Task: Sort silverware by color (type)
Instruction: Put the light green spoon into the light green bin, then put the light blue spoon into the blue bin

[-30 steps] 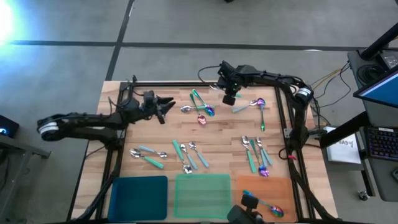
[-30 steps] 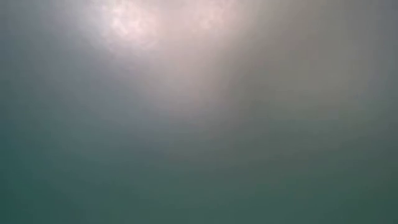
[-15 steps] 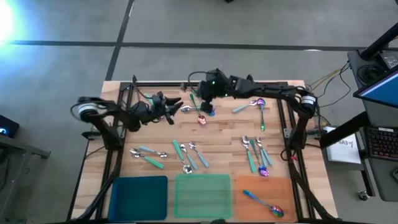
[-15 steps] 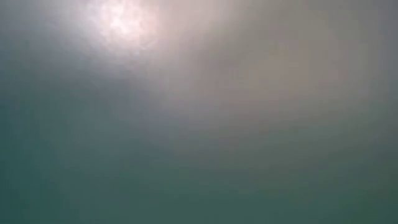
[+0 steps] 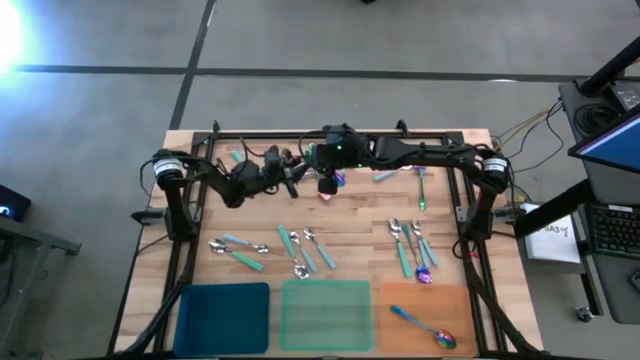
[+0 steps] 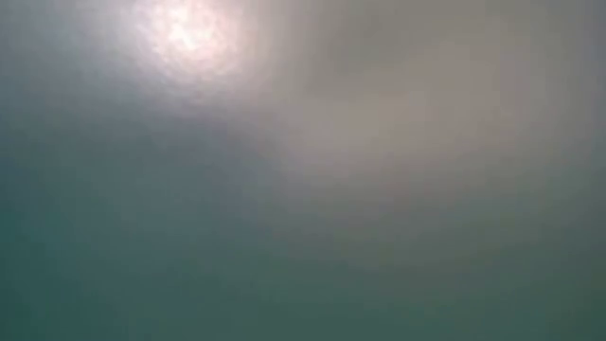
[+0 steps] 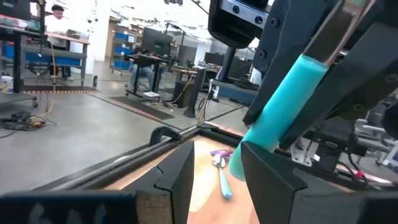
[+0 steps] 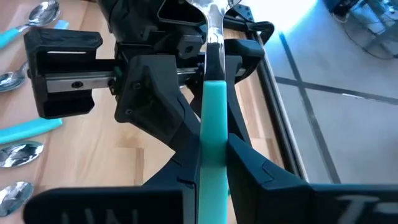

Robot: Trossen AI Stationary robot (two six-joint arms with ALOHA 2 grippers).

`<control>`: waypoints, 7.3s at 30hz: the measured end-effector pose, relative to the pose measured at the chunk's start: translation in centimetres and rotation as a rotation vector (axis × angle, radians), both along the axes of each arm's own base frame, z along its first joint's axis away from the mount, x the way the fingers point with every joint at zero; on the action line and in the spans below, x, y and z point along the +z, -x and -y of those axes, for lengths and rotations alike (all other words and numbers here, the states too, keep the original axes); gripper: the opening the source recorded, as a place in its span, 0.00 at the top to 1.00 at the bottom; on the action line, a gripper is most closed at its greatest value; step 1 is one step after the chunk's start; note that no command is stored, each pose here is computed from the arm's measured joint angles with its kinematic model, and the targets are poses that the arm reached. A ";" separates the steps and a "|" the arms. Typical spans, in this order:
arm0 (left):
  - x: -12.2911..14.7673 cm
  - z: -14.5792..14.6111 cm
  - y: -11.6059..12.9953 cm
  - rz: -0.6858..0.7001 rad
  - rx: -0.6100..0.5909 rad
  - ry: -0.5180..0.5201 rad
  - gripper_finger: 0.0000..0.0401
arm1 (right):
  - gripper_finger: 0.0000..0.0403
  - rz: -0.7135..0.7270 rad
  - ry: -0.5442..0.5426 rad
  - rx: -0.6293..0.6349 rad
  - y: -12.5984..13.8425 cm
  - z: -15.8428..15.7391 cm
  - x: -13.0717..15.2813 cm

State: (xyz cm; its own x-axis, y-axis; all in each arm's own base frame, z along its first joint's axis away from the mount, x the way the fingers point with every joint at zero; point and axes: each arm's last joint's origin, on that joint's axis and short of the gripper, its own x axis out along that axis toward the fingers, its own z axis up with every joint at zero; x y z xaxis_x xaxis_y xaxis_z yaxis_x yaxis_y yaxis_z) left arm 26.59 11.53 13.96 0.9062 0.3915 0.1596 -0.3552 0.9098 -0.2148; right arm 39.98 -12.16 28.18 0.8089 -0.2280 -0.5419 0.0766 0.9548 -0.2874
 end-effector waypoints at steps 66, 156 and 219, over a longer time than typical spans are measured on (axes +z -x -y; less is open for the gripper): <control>-0.1 2.1 -0.7 0.013 -0.157 0.114 0.93 | 0.71 -0.163 -0.038 -0.143 2.8 -4.1 1.8; 7.1 25.3 -8.0 -1.345 -0.907 0.225 0.77 | 0.83 -0.353 -0.280 -0.169 11.7 -22.7 4.1; 1.3 17.3 9.1 -1.486 -0.233 0.207 0.77 | 0.79 -0.289 -0.239 -0.404 10.0 -20.6 2.9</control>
State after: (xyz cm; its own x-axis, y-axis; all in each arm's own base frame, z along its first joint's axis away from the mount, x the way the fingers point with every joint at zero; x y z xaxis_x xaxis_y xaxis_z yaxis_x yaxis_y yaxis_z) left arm 17.53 -5.79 15.21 0.2331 0.1214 -0.9648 -0.2148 0.9741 0.0706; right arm 29.93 8.42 31.08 0.4931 -0.3328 -0.8038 0.4006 0.9070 -0.1298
